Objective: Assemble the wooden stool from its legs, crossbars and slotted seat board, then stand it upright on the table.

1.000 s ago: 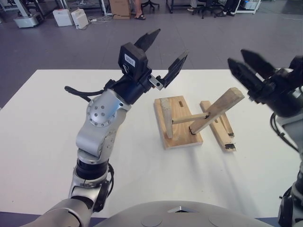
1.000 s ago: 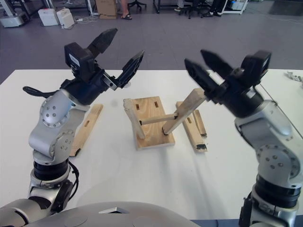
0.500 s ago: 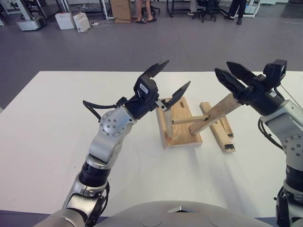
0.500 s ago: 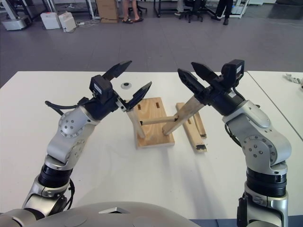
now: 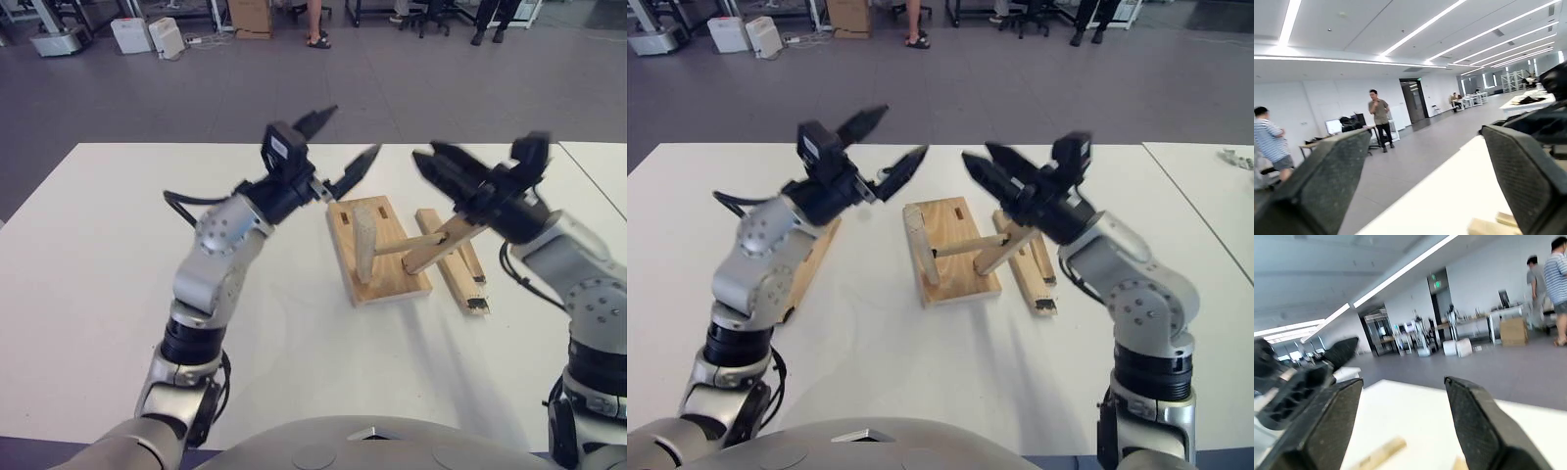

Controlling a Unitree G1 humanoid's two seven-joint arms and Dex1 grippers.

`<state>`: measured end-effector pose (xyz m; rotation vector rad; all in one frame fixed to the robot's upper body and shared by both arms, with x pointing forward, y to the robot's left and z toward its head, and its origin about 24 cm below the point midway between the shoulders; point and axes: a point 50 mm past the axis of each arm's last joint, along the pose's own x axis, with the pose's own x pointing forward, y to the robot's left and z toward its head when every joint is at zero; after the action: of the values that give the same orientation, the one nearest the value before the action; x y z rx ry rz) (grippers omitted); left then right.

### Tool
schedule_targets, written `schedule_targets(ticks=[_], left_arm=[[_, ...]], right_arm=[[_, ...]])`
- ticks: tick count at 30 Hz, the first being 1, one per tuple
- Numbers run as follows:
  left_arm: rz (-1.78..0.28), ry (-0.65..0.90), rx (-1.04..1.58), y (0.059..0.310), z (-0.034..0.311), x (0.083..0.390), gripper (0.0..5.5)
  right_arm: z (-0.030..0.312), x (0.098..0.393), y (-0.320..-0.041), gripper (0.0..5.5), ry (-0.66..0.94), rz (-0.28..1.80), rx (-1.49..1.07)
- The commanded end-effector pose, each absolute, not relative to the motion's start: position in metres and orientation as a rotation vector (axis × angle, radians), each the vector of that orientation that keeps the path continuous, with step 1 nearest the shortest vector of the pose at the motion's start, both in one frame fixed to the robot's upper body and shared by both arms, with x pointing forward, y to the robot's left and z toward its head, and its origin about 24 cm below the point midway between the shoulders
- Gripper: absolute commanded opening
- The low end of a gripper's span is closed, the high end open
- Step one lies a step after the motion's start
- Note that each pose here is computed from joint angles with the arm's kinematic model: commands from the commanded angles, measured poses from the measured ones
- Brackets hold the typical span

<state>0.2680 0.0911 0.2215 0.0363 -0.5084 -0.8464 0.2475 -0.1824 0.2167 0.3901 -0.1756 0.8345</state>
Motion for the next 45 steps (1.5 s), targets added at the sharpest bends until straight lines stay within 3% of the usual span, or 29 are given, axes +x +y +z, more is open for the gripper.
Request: schedule_targets(ticks=[1, 5, 10, 12, 14, 17, 20, 23, 25, 27, 29, 36, 38, 41, 45], left_arm=[[-0.896, -0.574, 0.070, 0.091, 0.249, 0.261, 4.14], [-0.936, -0.506, 0.044, 0.079, 0.232, 0.250, 4.14], [-0.945, -0.298, -0.002, 0.066, 0.175, 0.249, 4.14], [-0.960, -0.248, 0.061, 0.064, 0.156, 0.246, 4.14], [-0.941, -0.275, 0.072, 0.069, 0.161, 0.247, 4.14], [-0.895, -0.369, 0.102, 0.080, 0.185, 0.256, 4.14], [-0.841, -0.471, 0.065, 0.097, 0.216, 0.261, 4.14], [-0.758, -0.492, 0.001, 0.119, 0.227, 0.268, 4.14], [-0.695, -0.444, -0.009, 0.137, 0.217, 0.272, 4.14], [-0.621, -0.333, 0.091, 0.158, 0.190, 0.276, 4.14], [-0.575, -0.233, 0.166, 0.174, 0.166, 0.276, 4.14], [-0.533, -0.050, 0.356, 0.214, 0.131, 0.263, 4.14], [-0.594, 0.014, 0.417, 0.219, 0.123, 0.252, 4.14], [-0.646, 0.137, 0.508, 0.231, 0.107, 0.240, 4.14], [-0.769, 0.284, 0.664, 0.237, 0.093, 0.228, 4.14]], right_arm=[[0.246, 0.242, -0.195, 3.10, -0.261, 0.823, 0.341], [0.241, 0.247, -0.212, 3.10, -0.216, 0.722, 0.319], [0.161, 0.248, -0.219, 3.10, 0.167, 0.637, 0.219], [0.157, 0.246, -0.212, 3.10, 0.139, 0.659, 0.258], [0.174, 0.249, -0.209, 3.10, 0.040, 0.681, 0.295], [0.224, 0.255, -0.213, 3.10, -0.178, 0.689, 0.327], [0.270, 0.257, -0.230, 3.10, -0.356, 0.668, 0.403], [0.246, 0.278, -0.255, 3.10, -0.232, 0.470, 0.383], [0.194, 0.289, -0.257, 3.10, 0.002, 0.399, 0.256], [0.145, 0.290, -0.245, 3.10, 0.166, 0.430, 0.178], [0.124, 0.285, -0.224, 3.10, 0.206, 0.524, 0.200], [0.122, 0.227, -0.126, 3.10, 0.194, 1.001, 0.200], [0.132, 0.218, -0.117, 3.10, 0.152, 1.068, 0.187], [0.128, 0.242, -0.142, 3.10, 0.150, 0.911, 0.085], [0.100, 0.304, -0.189, 3.10, 0.276, 0.597, -0.207]])
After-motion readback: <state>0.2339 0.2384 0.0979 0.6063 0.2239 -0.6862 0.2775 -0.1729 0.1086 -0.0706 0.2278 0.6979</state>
